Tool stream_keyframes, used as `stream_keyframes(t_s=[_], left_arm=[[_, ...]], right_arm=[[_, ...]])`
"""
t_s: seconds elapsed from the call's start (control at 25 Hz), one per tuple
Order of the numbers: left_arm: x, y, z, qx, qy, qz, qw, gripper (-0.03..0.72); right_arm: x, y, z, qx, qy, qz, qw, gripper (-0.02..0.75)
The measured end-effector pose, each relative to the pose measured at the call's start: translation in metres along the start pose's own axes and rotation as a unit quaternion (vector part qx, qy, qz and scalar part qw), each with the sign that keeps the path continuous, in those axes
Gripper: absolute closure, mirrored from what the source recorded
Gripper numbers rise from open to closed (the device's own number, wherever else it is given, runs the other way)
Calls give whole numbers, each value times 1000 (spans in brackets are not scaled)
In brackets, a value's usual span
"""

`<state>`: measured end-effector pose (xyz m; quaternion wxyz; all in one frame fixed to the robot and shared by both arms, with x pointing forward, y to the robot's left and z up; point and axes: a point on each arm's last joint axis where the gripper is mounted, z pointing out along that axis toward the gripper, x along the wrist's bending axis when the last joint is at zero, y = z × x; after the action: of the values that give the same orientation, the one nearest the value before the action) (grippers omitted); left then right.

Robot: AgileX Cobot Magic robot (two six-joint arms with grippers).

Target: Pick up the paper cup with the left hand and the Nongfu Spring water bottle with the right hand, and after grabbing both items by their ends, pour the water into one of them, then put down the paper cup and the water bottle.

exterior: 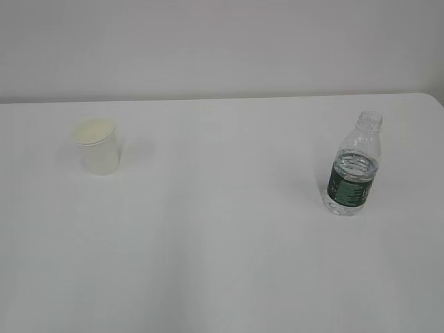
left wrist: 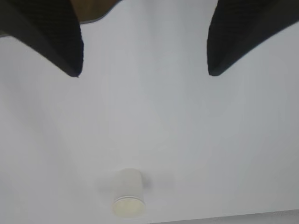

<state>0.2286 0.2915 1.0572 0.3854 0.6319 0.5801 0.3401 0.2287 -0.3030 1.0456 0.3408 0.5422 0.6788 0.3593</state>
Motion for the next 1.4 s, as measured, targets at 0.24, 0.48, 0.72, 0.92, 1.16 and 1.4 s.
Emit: stream_keyframes(t_s=[0.24,0.48,0.72,0.92,1.16,1.4], left_arm=[[3,0,0,2,16,8,1000,97],[3,0,0,2,18,9,1000,98],[3,0,0,2,18,9,1000,99],[3,0,0,-1,19,9,1000,109],[3,15,-8,-67,23,11,997,111],[4,18,-7,-76,24,11,997,111]], right_arm=[[0,0,0,0,0,0,1000,151],[0,0,0,0,0,0,1000,151],[1,1,0,-3,5,1,1000,151],[3,9,-5,-41,15,-1,999,151],[2,16,-6,-78,15,1,997,152],[2,19,-7,-94,13,0,996,152]])
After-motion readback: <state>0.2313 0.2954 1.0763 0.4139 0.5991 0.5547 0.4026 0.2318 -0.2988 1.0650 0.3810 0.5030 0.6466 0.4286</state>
